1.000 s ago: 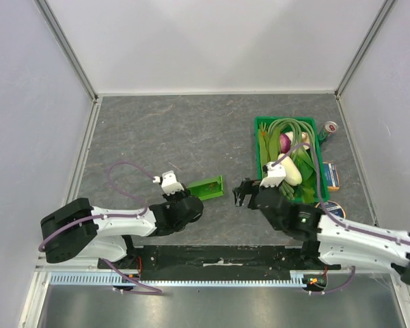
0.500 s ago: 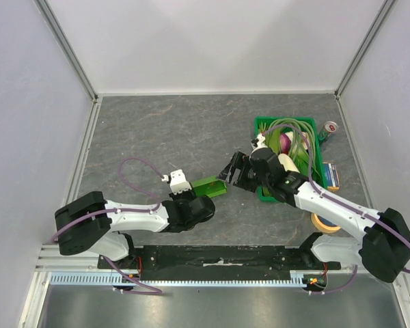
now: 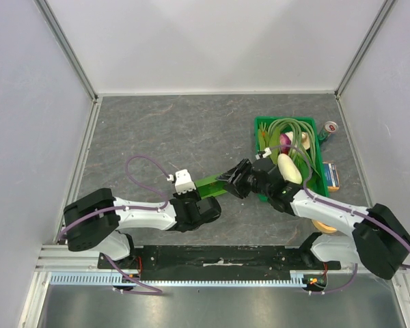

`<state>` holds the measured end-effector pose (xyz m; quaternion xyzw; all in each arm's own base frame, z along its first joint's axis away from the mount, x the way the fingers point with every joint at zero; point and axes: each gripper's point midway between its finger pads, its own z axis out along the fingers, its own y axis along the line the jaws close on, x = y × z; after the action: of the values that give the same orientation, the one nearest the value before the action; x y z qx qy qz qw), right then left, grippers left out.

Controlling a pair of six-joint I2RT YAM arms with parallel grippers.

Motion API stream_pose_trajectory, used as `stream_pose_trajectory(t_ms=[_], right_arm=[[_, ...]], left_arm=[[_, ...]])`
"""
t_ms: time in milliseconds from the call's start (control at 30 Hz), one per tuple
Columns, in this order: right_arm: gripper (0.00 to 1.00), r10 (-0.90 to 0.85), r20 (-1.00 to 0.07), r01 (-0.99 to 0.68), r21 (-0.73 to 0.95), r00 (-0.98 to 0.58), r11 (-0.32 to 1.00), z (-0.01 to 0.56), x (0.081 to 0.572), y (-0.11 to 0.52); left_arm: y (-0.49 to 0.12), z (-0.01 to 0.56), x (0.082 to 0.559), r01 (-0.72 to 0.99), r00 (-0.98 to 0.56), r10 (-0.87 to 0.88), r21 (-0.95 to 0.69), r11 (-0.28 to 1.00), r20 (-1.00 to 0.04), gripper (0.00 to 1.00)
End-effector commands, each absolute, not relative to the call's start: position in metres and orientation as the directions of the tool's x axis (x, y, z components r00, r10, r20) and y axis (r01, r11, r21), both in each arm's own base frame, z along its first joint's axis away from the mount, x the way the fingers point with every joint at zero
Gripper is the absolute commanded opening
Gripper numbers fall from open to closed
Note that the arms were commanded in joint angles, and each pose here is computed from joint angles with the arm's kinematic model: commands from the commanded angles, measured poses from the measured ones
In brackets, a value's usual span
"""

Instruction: Fold the paper box

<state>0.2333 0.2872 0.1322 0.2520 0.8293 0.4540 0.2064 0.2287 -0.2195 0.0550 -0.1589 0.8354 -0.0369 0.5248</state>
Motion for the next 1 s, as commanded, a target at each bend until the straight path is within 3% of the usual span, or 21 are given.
stream_pose_trajectory(t_ms=[0,200,300,333,367,467,567,733,833,967], right_arm=[[0.58,0.642,-0.062,0.215,0.914,-0.764,0.345,0.159,0.253,0.309],[0.53,0.666,-0.012,0.280,0.901,-0.746,0.331,0.144,0.254,0.319],[0.43,0.691,-0.010,0.298,0.897,-0.723,0.325,0.140,0.254,0.317],[0.31,0.695,-0.013,0.303,0.895,-0.719,0.329,0.138,0.254,0.316],[0.25,0.698,-0.009,0.315,0.888,-0.716,0.335,0.132,0.253,0.314],[0.14,0.705,0.024,0.345,0.883,-0.709,0.318,0.118,0.251,0.314],[0.10,0.697,0.055,0.346,0.894,-0.715,0.285,0.111,0.249,0.318],[0.06,0.690,0.044,0.332,0.897,-0.722,0.291,0.107,0.246,0.315],[0.07,0.684,0.011,0.326,0.885,-0.729,0.333,0.100,0.241,0.309],[0.13,0.670,-0.021,0.303,0.881,-0.742,0.364,0.089,0.236,0.304]], left_arm=[[-0.212,0.031,0.216,-0.238,-0.468,-0.250,-0.151,0.959,-0.848,0.02],[-0.217,0.033,0.216,-0.233,-0.468,-0.245,-0.149,0.961,-0.849,0.02],[-0.217,0.034,0.215,-0.229,-0.472,-0.237,-0.142,0.963,-0.849,0.02],[-0.217,0.034,0.215,-0.226,-0.474,-0.234,-0.140,0.964,-0.849,0.02],[-0.218,0.034,0.213,-0.219,-0.484,-0.231,-0.138,0.966,-0.844,0.05],[-0.224,0.039,0.208,-0.151,-0.514,-0.185,-0.124,0.981,-0.838,0.35],[-0.229,0.050,0.199,-0.083,-0.528,-0.196,-0.179,0.980,-0.827,0.48],[-0.236,0.065,0.174,0.076,-0.614,-0.197,-0.306,0.949,-0.764,0.50],[-0.247,0.095,0.150,0.222,-0.666,-0.218,-0.468,0.855,-0.714,0.52],[-0.263,0.156,0.123,0.388,-0.682,-0.291,-0.669,0.634,-0.671,0.52]])
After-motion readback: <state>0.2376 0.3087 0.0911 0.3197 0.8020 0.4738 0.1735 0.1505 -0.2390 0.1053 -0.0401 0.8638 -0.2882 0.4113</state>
